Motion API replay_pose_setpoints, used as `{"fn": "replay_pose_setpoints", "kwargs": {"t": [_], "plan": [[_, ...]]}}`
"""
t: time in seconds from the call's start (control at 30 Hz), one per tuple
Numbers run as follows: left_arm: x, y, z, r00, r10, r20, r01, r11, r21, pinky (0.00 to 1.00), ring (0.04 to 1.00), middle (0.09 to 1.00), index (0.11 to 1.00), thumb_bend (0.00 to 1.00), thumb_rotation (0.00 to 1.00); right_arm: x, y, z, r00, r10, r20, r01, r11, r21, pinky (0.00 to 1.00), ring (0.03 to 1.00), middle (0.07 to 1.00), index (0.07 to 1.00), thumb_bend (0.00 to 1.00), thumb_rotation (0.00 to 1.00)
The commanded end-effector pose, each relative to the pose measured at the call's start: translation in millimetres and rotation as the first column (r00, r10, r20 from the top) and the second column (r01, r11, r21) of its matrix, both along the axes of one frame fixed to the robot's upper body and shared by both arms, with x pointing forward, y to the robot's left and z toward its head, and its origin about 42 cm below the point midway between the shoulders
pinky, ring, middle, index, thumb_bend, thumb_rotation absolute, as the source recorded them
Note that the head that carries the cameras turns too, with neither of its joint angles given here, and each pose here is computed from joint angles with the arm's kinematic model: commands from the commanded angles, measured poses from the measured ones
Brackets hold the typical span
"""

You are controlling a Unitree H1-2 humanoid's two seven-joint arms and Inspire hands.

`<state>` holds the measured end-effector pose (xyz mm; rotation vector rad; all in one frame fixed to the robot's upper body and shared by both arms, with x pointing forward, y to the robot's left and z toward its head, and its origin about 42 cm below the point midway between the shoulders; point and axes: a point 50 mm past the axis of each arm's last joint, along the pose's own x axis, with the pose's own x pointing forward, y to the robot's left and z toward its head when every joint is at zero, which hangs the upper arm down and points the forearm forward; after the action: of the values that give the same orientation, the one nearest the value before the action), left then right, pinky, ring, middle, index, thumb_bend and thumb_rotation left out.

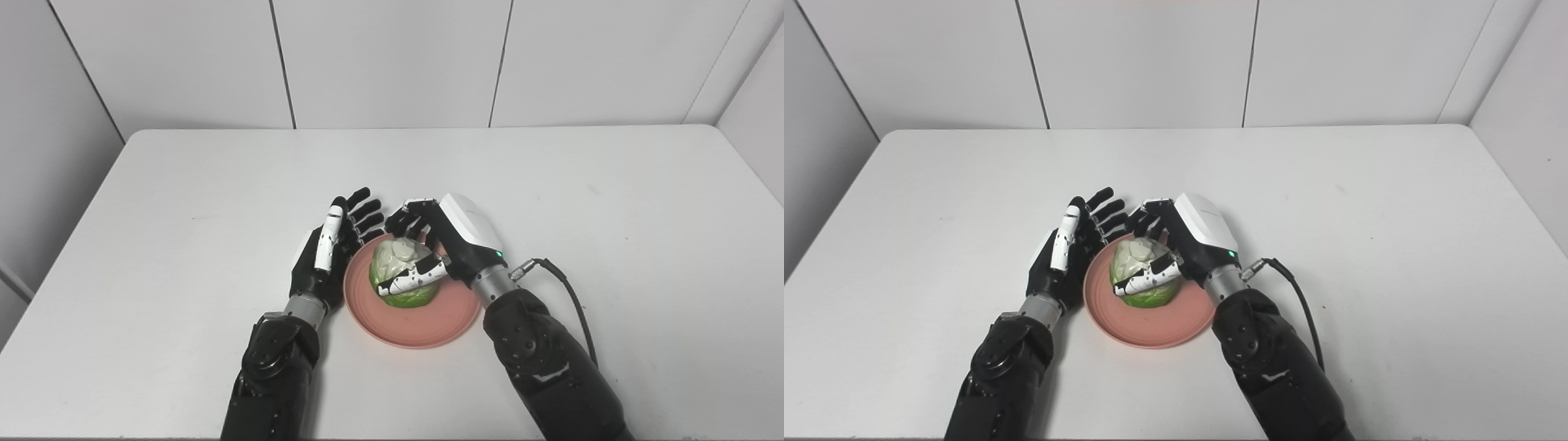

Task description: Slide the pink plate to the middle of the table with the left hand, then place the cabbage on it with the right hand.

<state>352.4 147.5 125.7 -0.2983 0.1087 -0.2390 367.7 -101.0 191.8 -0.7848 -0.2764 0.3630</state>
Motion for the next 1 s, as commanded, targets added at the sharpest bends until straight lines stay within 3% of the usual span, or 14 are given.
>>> {"fn": "replay_pose_setpoints", "kwargs": {"t": [0.0,0.23,0.27,0.3,0.33,0.4,0.6,0.73,0.97], "plan": [[-4,1,-14,0.997,-0.005,-0.077,0.006,1.0,0.022,0.81,0.844,0.847,0.84,0.42,1.0,4,3,5,0.999,0.019,0.029,-0.018,1.0,-0.011,0.32,0.39,0.434,0.516,0.53,0.0],[-3,2,-14,0.997,-0.01,-0.081,0.011,1.0,0.008,0.8,0.843,0.848,0.841,0.42,1.0,2,0,10,1.0,0.017,0.003,-0.017,1.0,-0.005,0.37,0.456,0.461,0.521,0.53,0.0],[-3,2,-14,0.997,-0.012,-0.081,0.013,1.0,0.007,0.81,0.848,0.854,0.846,0.42,1.0,1,0,12,1.0,0.015,0.002,-0.015,1.0,-0.018,0.4,0.509,0.562,0.5,0.52,0.11],[-3,2,-13,0.997,-0.013,-0.082,0.013,1.0,0.009,0.81,0.848,0.854,0.846,0.42,1.0,0,0,14,1.0,0.017,0.002,-0.017,0.999,-0.031,0.4,0.509,0.562,0.5,0.52,0.11],[-3,2,-13,0.996,-0.013,-0.084,0.014,1.0,0.013,0.82,0.854,0.859,0.848,0.43,1.0,-1,0,16,1.0,0.02,0.001,-0.019,0.999,-0.042,0.42,0.542,0.611,0.594,0.72,0.15],[-2,1,-13,0.996,-0.014,-0.087,0.015,1.0,0.017,0.83,0.859,0.865,0.855,0.43,1.0,-3,-2,20,0.999,0.033,-0.006,-0.033,0.998,-0.06,0.44,0.582,0.669,0.674,0.84,0.21],[-1,2,-16,0.996,-0.022,-0.085,0.023,1.0,0.02,0.85,0.862,0.869,0.87,0.42,1.0,-9,-7,31,0.997,0.074,0.008,-0.073,0.989,-0.13,0.62,0.714,0.779,0.835,0.98,0.45],[1,2,-19,0.996,-0.026,-0.083,0.028,0.999,0.024,0.85,0.861,0.869,0.871,0.42,1.0,-12,-12,39,0.996,0.087,0.01,-0.085,0.988,-0.129,0.69,0.781,0.831,0.88,1.0,0.51],[2,1,-20,0.996,-0.021,-0.087,0.022,1.0,0.016,0.86,0.867,0.869,0.867,0.43,1.0,-20,-23,55,0.993,0.101,0.056,-0.094,0.988,-0.119,0.66,0.778,0.851,0.913,1.0,0.58]]}}
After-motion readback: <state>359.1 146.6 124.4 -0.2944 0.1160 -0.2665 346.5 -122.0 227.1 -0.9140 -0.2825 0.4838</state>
